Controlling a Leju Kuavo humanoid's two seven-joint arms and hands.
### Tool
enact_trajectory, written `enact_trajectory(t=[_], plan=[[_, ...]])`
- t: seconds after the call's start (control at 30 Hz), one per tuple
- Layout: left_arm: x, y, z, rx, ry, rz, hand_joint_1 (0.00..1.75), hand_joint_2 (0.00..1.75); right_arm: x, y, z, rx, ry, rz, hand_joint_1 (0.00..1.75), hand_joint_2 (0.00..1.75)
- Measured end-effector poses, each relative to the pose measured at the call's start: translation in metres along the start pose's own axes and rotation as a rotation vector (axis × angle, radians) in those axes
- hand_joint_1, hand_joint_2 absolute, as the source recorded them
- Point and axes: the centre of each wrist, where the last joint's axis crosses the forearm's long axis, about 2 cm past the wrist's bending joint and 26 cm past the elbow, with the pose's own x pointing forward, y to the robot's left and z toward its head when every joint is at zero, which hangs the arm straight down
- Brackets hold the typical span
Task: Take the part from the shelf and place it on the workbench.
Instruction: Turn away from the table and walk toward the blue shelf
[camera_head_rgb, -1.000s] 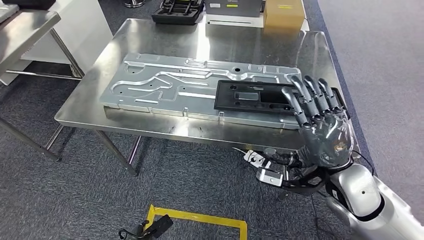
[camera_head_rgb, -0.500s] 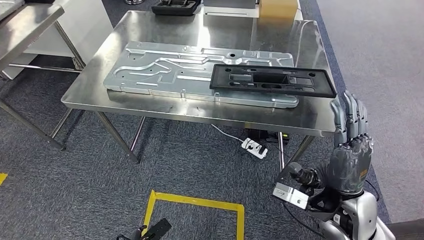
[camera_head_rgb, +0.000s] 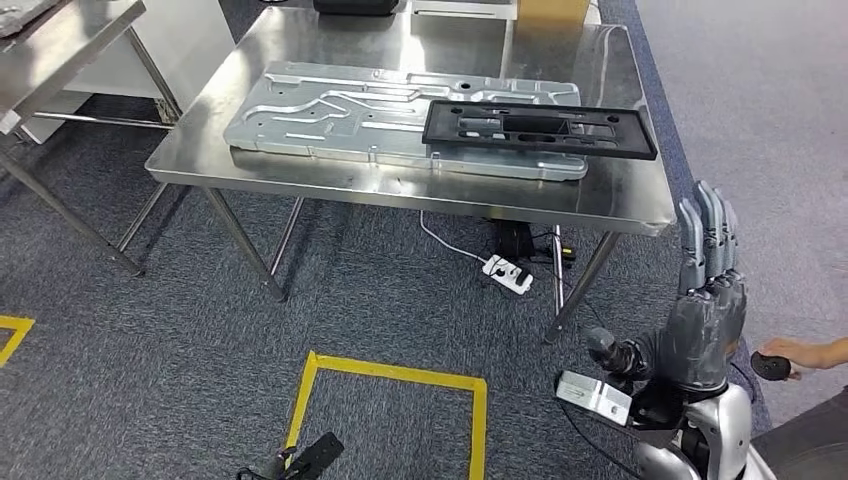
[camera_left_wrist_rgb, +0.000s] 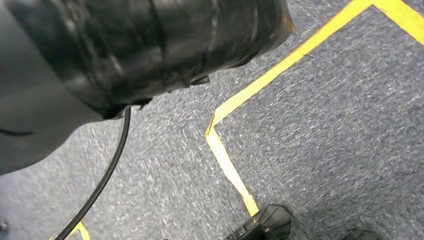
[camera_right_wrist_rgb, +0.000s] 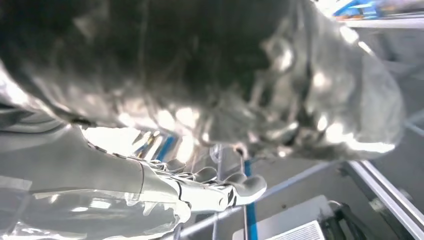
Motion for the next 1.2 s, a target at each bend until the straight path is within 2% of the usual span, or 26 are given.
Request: enact_trajectory(t=[0.1, 0.23, 0.3, 0.37, 0.47, 0.53, 0.6, 0.8, 0.93, 1.2], plan=[[-0.012, -0.006, 0.005, 0.006, 0.023, 0.044, 0.0, 0.0, 0.004, 0.007, 0.02, -0.011, 0.069, -0.137, 0.0, 0.0], [-0.028, -0.015, 0.012, 0.036, 0.069, 0.125, 0.0, 0.0, -0.001, 0.032, 0.066, 0.021, 0.298, -0.299, 0.0, 0.0], [-0.036, -0.018, 0.016, 0.049, 0.099, 0.169, 0.0, 0.0, -0.01, 0.05, 0.096, 0.044, 0.484, -0.39, 0.0, 0.0], [-0.04, -0.021, 0.019, 0.059, 0.129, 0.211, 0.0, 0.0, -0.031, 0.073, 0.13, 0.044, 0.736, -0.555, 0.0, 0.0], [-0.043, -0.024, 0.02, 0.061, 0.167, 0.25, 0.0, 0.0, -0.064, 0.097, 0.195, -0.078, 1.1, -0.781, 0.0, 0.0], [-0.046, -0.025, 0.022, 0.055, 0.194, 0.26, 0.0, 0.0, -0.069, 0.102, 0.238, -0.115, 1.314, -0.792, 0.0, 0.0], [-0.049, -0.027, 0.024, 0.048, 0.215, 0.26, 0.0, 0.0, -0.063, 0.103, 0.269, -0.043, 1.466, -0.744, 0.0, 0.0], [-0.049, -0.029, 0.024, 0.048, 0.247, 0.279, 0.0, 0.0, -0.028, 0.105, 0.324, 0.175, 1.814, -0.672, 0.0, 0.0], [-0.048, -0.027, 0.023, 0.047, 0.26, 0.287, 0.0, 0.0, -0.01, 0.103, 0.342, 0.316, 1.931, -0.661, 0.0, 0.0], [-0.049, -0.027, 0.023, 0.044, 0.266, 0.29, 0.0, 0.0, 0.003, 0.101, 0.354, 0.38, 2.006, -0.633, 0.0, 0.0]])
